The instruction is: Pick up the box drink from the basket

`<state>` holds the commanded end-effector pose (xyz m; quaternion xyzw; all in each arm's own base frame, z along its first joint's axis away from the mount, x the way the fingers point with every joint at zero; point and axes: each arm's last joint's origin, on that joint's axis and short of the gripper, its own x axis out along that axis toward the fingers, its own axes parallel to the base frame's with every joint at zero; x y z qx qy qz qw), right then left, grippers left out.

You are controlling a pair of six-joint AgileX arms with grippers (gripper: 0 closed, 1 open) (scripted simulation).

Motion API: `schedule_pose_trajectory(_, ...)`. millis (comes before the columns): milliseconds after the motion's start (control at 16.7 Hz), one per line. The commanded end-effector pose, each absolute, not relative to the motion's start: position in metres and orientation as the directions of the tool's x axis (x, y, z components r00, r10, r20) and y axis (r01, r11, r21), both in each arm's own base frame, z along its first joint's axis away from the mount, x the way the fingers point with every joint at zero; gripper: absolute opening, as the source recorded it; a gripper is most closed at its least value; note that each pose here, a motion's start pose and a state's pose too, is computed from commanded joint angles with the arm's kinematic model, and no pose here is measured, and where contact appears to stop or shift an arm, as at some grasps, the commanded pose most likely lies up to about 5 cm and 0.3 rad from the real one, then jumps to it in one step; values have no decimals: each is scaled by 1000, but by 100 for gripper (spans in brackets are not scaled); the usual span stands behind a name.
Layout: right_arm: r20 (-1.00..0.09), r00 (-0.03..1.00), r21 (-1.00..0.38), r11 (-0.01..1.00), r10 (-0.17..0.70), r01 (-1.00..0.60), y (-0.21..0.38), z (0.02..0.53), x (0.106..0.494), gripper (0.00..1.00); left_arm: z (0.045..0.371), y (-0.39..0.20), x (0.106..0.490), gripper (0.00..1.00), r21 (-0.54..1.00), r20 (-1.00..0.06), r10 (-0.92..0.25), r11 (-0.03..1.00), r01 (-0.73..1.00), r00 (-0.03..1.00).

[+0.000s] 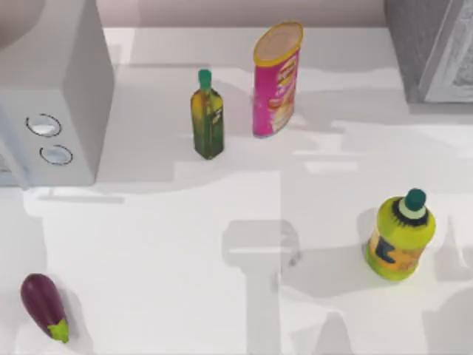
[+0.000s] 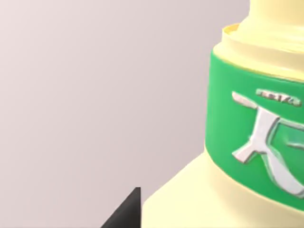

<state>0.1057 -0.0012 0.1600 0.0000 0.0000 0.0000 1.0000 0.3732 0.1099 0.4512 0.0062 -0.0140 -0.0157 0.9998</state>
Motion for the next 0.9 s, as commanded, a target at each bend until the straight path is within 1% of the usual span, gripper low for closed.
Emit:
schedule_pose_trajectory(120,0,1000,0,1000,0,0,-1,160,106,100,453,115,372,0,7,13,-21,1000,21,1000)
schedule_pose_trajectory(540,0,1000,0,1000,0,0,-1,160,106,100,453,110,367,0,4,8,-22,1000,22,1000)
schedule_pose_trajectory(720,0,1000,0,1000,0,0,-1,160,106,100,452,95,344,0,-1,4,-20,1000,20,1000)
schedule_pose_trajectory(900,0,1000,0,1000,0,0,-1,160,106,100,447,74,304,0,1,12,-19,1000,19,1000)
